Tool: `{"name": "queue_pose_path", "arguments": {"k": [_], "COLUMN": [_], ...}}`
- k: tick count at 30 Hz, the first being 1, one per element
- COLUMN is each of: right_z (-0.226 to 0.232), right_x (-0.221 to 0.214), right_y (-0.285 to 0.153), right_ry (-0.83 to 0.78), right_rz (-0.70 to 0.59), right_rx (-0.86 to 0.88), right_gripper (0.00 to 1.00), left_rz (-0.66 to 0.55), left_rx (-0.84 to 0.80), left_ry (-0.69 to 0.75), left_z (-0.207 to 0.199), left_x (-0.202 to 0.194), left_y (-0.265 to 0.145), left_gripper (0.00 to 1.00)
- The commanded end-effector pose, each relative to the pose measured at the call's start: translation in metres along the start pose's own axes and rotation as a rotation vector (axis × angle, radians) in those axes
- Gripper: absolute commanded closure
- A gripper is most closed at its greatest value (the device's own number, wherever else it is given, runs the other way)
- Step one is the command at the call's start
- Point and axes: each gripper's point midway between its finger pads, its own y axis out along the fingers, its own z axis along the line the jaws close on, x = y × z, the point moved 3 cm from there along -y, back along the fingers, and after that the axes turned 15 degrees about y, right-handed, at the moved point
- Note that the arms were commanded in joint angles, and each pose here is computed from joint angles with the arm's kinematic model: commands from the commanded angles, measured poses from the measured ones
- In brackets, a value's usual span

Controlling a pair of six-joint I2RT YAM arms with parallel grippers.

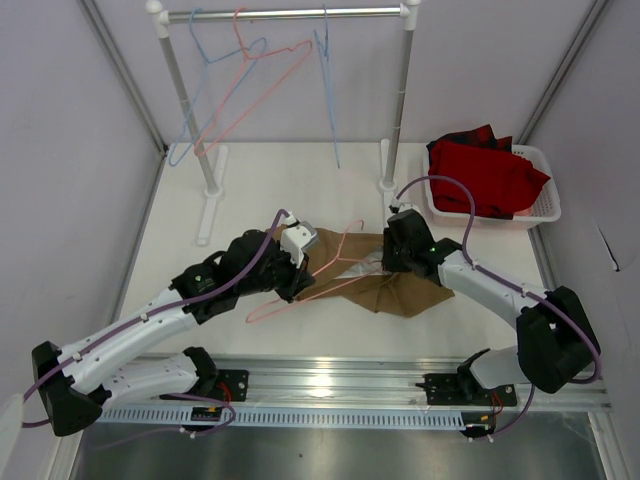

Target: Place the skirt on the hanger

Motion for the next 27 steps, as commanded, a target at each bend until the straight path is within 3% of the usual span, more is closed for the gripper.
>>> {"name": "queue_pose_path", "arguments": {"k": [1, 27], "right_z": [0.018, 0.019], "right_x": [0.022, 0.026], "right_y": [-0.002, 0.016], "right_ry": [-0.011, -0.049], "right_rz": [-0.080, -0.139], "right_rx": [0.025, 0.001], "right_gripper": [0.69, 0.69], "left_rz": [-0.029, -0.023], "left_rx": [0.011, 0.031], "left_ry": [0.025, 0.029], "left_z": [0.001, 0.004], "left_x": [0.007, 0.006], "left_y": [-0.004, -0.010], "left_gripper": [1.00, 1.00]}}
